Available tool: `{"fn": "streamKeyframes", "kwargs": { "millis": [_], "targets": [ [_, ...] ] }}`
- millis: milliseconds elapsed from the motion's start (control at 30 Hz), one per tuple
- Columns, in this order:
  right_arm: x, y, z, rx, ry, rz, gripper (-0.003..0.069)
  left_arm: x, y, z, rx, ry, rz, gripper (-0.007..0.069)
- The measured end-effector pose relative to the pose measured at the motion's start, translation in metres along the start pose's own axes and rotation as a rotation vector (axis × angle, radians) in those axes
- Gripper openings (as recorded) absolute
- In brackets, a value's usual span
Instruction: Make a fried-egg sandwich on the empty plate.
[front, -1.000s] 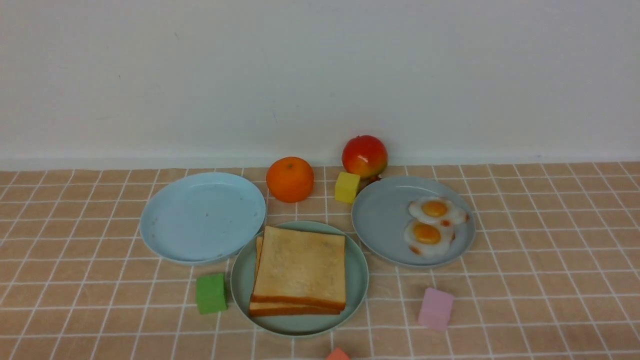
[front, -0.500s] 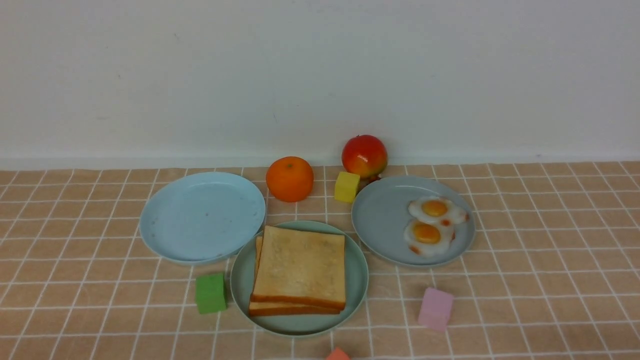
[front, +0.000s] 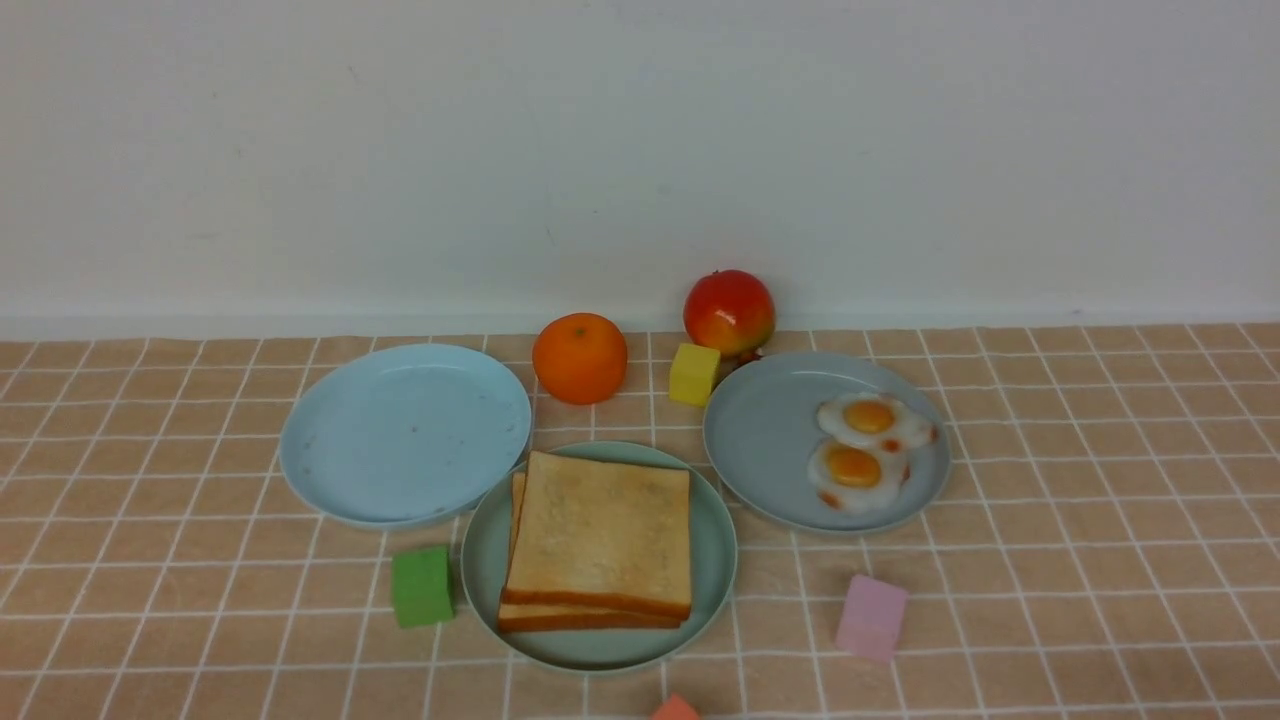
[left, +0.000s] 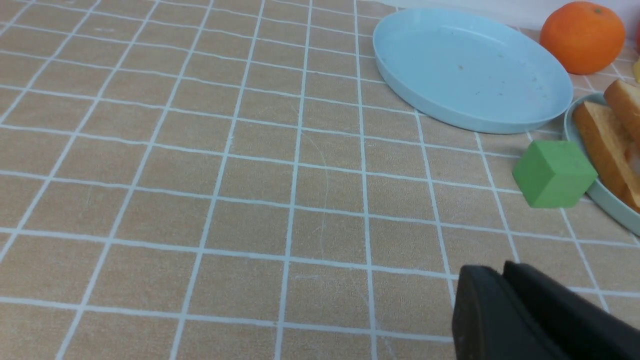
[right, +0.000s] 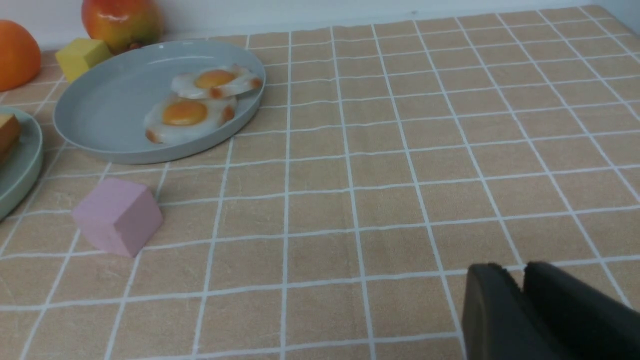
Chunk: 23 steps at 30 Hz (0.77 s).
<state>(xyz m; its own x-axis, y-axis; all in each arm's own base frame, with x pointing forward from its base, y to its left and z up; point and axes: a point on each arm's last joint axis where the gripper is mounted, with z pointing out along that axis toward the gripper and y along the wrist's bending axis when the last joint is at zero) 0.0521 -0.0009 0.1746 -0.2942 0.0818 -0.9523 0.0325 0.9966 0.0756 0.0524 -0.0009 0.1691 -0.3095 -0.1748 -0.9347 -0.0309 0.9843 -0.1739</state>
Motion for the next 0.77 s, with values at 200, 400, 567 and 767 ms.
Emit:
{"fn": "streamKeyframes", "kwargs": {
  "millis": [200, 400, 567, 767],
  "targets": [
    [0.0, 0.0, 0.0, 0.0, 0.0, 0.0, 0.0123, 0.0, 0.0, 0.0, 0.0, 0.0, 0.0, 0.0062],
    [0.0, 0.0, 0.0, 0.0, 0.0, 0.0, 0.0132, 0.0, 0.0, 0.0, 0.0, 0.0, 0.0, 0.0071],
    [0.0, 0.0, 0.0, 0.0, 0.0, 0.0, 0.0135, 0.0, 0.0, 0.0, 0.0, 0.0, 0.0, 0.0075],
    [0.0, 0.0, 0.0, 0.0, 0.0, -0.001, 0.0141, 0.0, 0.0, 0.0, 0.0, 0.0, 0.0, 0.008]
  ]
}}
